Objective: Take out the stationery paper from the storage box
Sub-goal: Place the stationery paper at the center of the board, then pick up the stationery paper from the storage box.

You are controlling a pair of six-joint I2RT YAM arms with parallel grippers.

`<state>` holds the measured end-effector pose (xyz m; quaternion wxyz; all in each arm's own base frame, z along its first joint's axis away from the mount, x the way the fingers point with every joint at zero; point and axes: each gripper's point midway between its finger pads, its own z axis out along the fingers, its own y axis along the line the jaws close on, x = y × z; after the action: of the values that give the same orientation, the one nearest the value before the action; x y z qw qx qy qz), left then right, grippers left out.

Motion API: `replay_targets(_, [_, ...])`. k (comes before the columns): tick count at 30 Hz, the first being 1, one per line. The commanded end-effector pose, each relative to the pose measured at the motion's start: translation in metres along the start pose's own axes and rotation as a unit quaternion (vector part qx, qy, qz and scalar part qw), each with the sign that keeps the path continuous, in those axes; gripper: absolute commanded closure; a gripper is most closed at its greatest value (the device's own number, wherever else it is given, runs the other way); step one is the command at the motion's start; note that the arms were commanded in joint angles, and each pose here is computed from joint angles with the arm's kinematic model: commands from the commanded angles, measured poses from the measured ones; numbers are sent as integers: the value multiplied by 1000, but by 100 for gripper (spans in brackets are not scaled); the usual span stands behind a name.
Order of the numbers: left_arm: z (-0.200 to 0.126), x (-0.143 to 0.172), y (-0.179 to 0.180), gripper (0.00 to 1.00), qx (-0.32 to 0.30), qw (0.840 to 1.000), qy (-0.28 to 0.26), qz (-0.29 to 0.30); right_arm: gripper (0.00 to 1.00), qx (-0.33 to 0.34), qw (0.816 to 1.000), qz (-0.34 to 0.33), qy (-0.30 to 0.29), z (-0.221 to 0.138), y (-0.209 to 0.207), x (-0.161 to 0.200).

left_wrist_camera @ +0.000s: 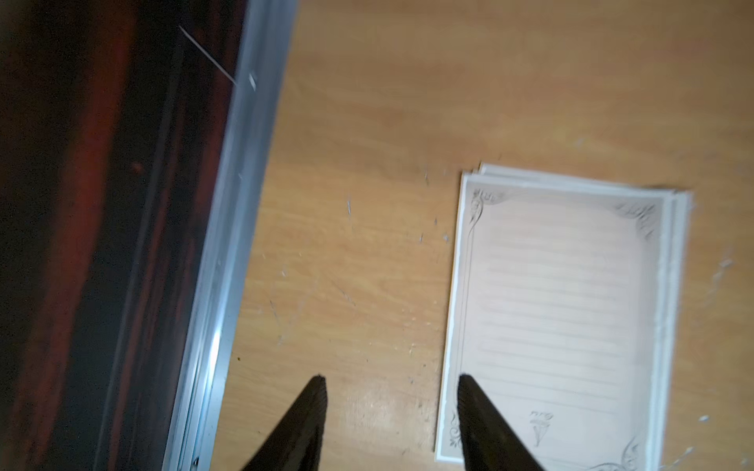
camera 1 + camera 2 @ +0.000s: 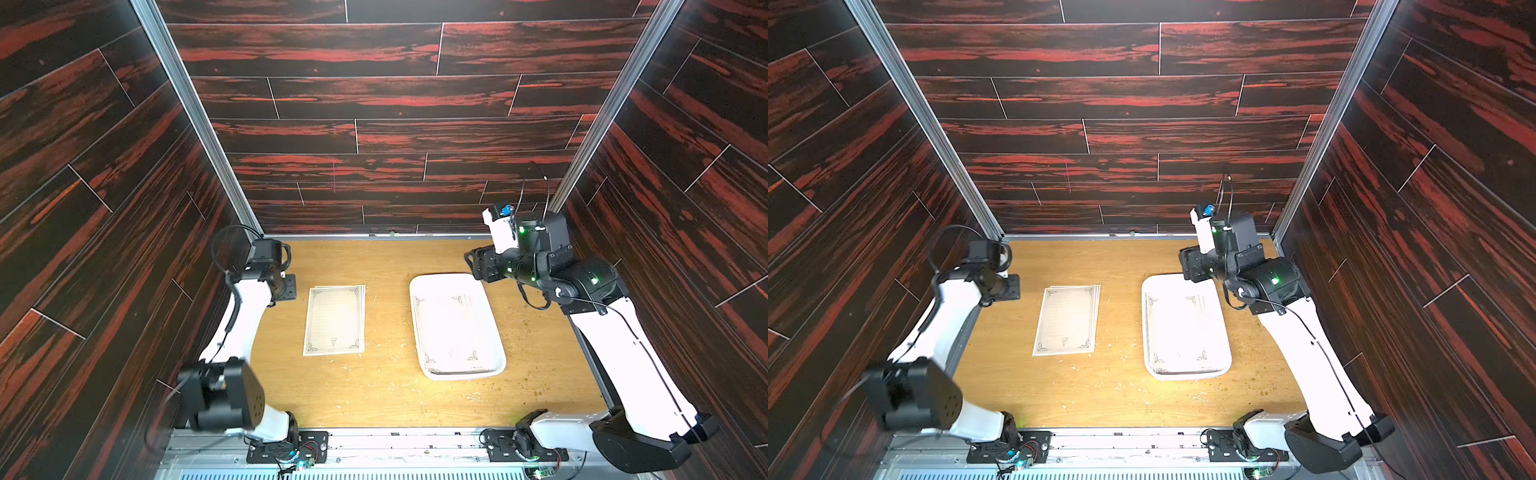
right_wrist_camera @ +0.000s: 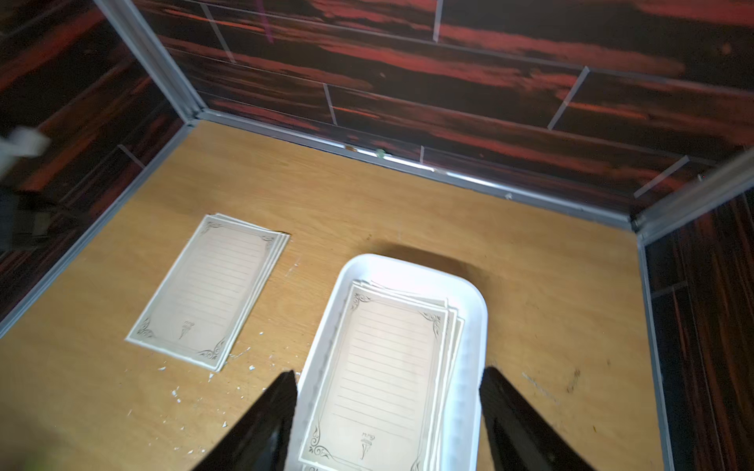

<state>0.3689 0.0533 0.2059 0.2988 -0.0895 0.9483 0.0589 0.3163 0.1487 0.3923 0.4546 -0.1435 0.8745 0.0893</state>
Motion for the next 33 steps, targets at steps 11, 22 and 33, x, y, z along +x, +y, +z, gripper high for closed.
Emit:
replay_targets(11, [-128, -40, -124, 41, 212, 951, -223, 30, 29, 20, 989, 134, 53, 28, -58, 55])
replay_targets(22, [-94, 10, -231, 33, 327, 937, -116, 23, 34, 5, 976, 191, 105, 79, -64, 120])
replay_targets(33, [-52, 51, -288, 34, 361, 932, 4, 22, 35, -10, 963, 213, 162, 120, -61, 171])
